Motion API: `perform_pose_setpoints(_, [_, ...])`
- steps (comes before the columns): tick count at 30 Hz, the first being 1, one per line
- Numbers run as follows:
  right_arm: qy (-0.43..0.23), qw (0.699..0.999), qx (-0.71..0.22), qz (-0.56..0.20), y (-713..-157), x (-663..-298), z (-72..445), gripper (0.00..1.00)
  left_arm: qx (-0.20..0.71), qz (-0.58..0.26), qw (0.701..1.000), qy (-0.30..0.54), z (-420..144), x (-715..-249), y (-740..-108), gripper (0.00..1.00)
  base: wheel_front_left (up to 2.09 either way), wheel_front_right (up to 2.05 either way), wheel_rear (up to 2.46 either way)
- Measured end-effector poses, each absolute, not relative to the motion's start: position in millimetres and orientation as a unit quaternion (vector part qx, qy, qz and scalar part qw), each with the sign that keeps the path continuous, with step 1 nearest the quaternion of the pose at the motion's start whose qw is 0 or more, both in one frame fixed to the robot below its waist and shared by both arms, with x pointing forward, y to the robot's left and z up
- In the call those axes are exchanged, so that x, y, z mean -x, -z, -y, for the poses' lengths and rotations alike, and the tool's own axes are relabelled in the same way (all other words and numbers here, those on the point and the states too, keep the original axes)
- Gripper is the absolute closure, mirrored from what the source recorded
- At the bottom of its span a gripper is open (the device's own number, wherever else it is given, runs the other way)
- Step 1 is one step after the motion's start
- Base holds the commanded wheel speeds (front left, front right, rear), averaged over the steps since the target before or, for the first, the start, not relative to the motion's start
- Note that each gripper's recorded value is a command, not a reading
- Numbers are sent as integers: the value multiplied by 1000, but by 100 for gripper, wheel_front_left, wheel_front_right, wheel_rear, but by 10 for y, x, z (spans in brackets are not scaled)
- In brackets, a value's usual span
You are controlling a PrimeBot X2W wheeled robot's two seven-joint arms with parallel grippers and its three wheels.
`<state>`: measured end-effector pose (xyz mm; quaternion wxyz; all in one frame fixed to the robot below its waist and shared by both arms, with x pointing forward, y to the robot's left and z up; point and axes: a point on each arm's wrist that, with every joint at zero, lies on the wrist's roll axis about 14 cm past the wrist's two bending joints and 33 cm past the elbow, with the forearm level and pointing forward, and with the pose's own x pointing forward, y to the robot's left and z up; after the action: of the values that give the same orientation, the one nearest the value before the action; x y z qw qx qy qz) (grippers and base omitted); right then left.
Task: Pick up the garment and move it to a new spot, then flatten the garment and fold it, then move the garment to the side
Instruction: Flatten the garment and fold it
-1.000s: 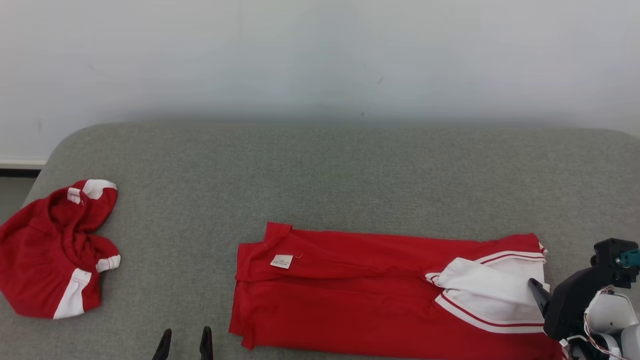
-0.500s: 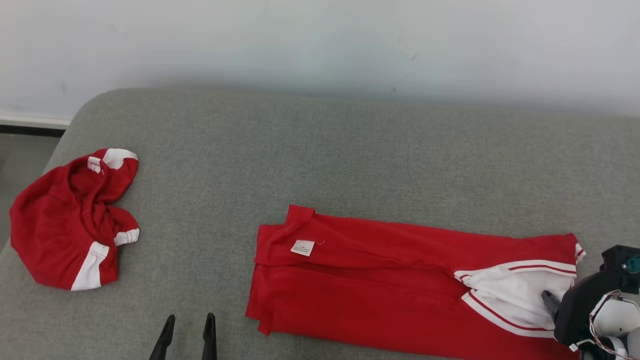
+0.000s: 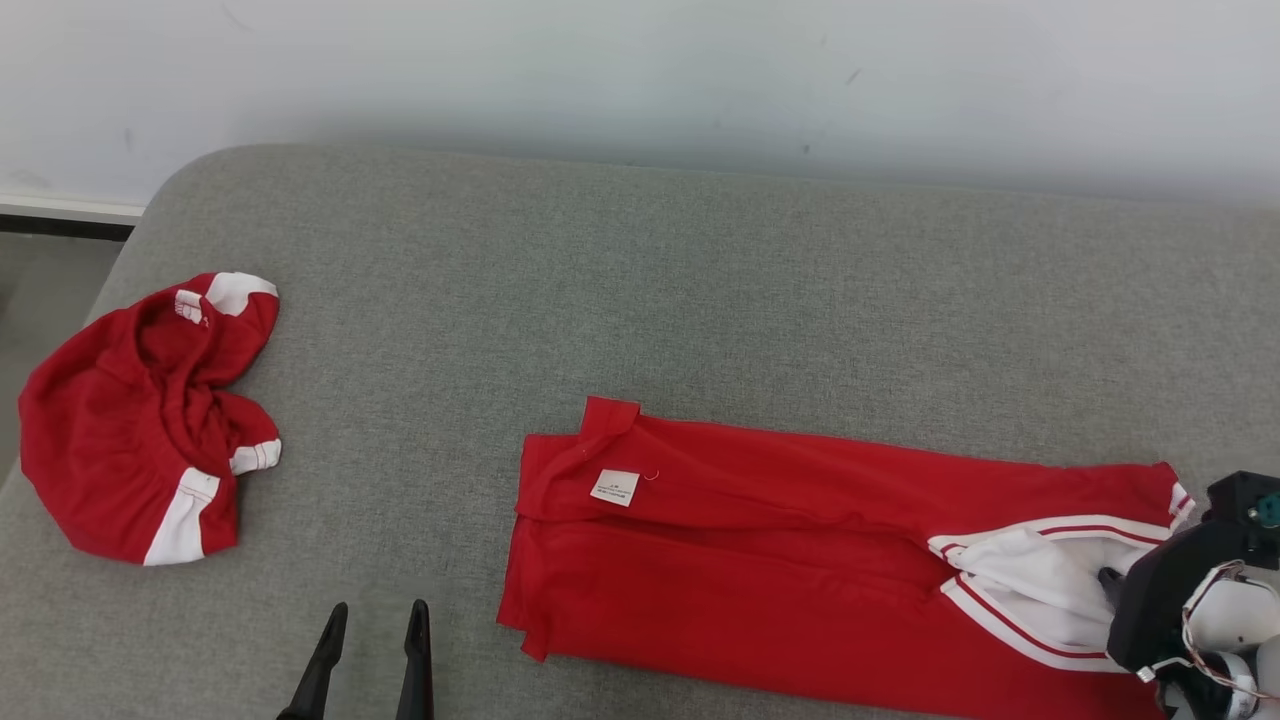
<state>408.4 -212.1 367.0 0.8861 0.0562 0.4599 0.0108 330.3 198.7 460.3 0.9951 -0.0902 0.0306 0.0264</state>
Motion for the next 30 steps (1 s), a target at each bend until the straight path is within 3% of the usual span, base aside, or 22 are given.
perform_pose_setpoints(7, [0,903,-47,-427,-3790,-4114,2184,100,91,-25,995,-27,-1993,-3294,-4633,0,0,0,0])
perform_pose_setpoints(21, [115,926,39,-358,-4438,-3946,3264,100,98,-11,995,-5,-1854,-3282,-4716,0,0,0,0])
perform_pose_setpoints(30, [68,933,49,-349,-4597,-3873,2970,100,102,-2,995,9,-1771,-3280,-4768,0,0,0,0])
